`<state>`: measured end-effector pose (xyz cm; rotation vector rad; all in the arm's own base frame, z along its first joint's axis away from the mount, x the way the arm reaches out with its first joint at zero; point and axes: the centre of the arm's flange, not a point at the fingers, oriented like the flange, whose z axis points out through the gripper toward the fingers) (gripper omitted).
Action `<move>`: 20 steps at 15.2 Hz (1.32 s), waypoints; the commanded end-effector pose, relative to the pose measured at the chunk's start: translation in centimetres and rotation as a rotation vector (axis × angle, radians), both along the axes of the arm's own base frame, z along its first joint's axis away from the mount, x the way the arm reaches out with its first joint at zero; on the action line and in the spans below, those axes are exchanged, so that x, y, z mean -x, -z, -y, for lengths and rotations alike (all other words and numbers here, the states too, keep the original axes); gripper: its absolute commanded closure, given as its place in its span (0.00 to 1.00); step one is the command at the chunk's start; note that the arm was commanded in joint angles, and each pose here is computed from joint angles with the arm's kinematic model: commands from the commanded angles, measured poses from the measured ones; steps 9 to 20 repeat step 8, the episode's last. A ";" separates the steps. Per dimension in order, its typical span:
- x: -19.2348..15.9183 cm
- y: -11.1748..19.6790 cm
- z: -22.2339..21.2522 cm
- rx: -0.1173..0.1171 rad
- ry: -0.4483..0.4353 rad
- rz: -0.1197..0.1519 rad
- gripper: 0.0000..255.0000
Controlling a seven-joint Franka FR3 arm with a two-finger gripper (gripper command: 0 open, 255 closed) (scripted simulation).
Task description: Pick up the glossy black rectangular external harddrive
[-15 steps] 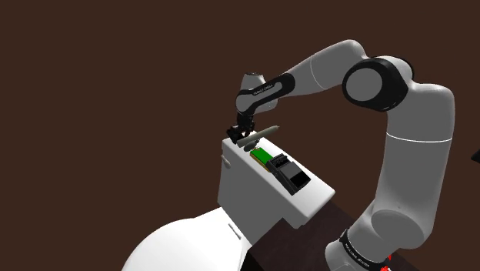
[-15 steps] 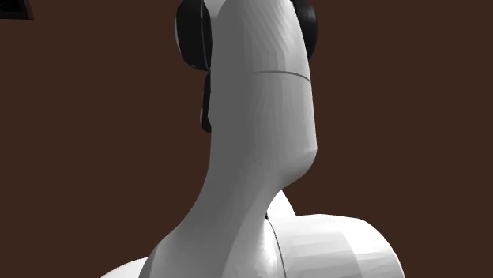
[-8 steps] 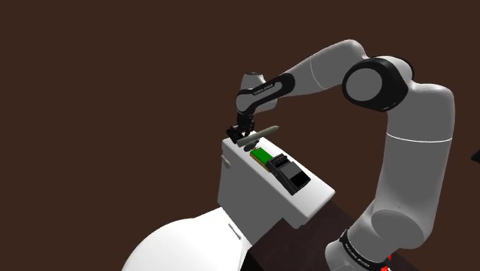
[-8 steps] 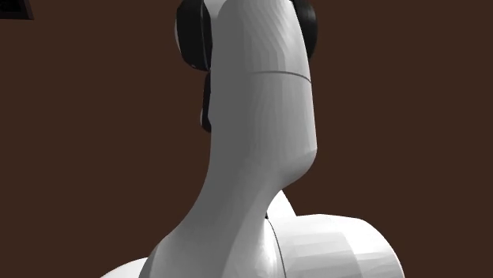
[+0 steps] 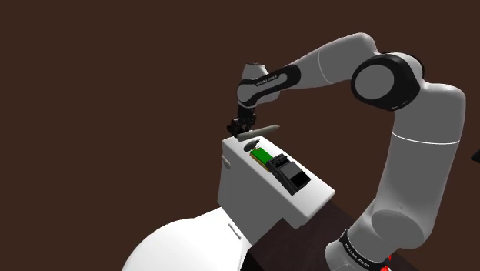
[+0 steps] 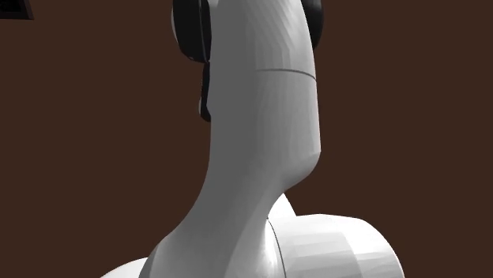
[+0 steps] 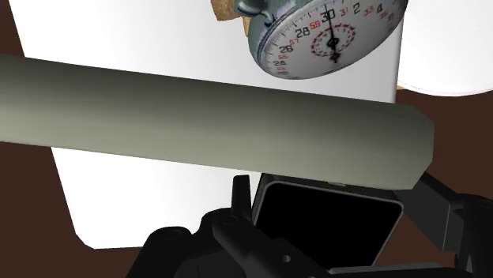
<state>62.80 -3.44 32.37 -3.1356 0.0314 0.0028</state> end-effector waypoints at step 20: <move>0.1 -3.8 0.5 0.003 0.006 -0.001 1.00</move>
